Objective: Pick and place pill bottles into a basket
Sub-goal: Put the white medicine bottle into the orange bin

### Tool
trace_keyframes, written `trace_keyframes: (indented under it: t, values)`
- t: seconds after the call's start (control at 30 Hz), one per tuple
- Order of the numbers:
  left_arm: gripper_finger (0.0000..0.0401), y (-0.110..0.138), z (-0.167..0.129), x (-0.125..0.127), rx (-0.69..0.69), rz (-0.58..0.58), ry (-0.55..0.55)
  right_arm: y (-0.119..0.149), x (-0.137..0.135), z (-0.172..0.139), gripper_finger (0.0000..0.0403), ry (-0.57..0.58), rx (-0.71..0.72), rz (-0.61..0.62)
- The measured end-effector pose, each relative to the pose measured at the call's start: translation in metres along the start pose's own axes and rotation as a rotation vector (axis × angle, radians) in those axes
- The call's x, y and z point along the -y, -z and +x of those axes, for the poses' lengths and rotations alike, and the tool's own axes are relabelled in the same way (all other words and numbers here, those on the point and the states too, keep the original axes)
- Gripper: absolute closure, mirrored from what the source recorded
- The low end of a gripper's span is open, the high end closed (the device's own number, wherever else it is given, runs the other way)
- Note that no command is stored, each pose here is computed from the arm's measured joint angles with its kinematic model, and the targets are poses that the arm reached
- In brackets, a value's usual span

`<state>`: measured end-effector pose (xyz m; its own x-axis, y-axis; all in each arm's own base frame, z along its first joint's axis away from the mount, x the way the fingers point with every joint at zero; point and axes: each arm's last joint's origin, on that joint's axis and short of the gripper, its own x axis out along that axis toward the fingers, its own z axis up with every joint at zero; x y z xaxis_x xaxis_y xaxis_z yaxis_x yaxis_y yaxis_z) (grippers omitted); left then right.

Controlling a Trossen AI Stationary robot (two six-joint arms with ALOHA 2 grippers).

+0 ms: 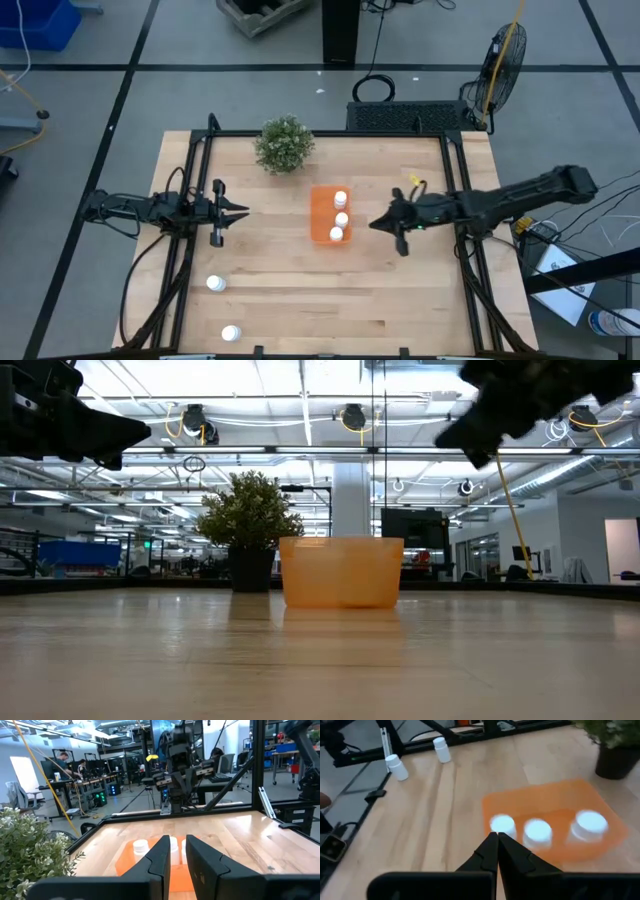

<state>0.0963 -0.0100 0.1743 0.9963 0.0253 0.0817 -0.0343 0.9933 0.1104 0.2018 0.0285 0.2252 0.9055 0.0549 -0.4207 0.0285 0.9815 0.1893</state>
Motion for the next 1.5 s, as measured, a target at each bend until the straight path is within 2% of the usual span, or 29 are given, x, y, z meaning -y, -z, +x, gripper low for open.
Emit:
trace_keyframes:
  t: [0.3,0.6,0.8,1.5]
  values:
    - [0.0334,0.0,0.0,0.0,0.0,0.0,0.0,0.054,0.017,-0.044,0.0403,-0.045,0.156,0.002]
    - [0.0334,0.0,0.0,0.0,0.0,0.0,0.0,0.091,0.028,-0.059,0.0403,-0.079,0.318,-0.015]
    - [0.0334,0.0,0.0,0.0,0.0,0.0,0.0,0.091,0.029,-0.066,0.0403,-0.092,0.392,-0.028]
    - [0.0334,0.0,0.0,0.0,0.0,0.0,0.0,0.091,0.029,-0.066,0.0403,-0.093,0.394,-0.027]
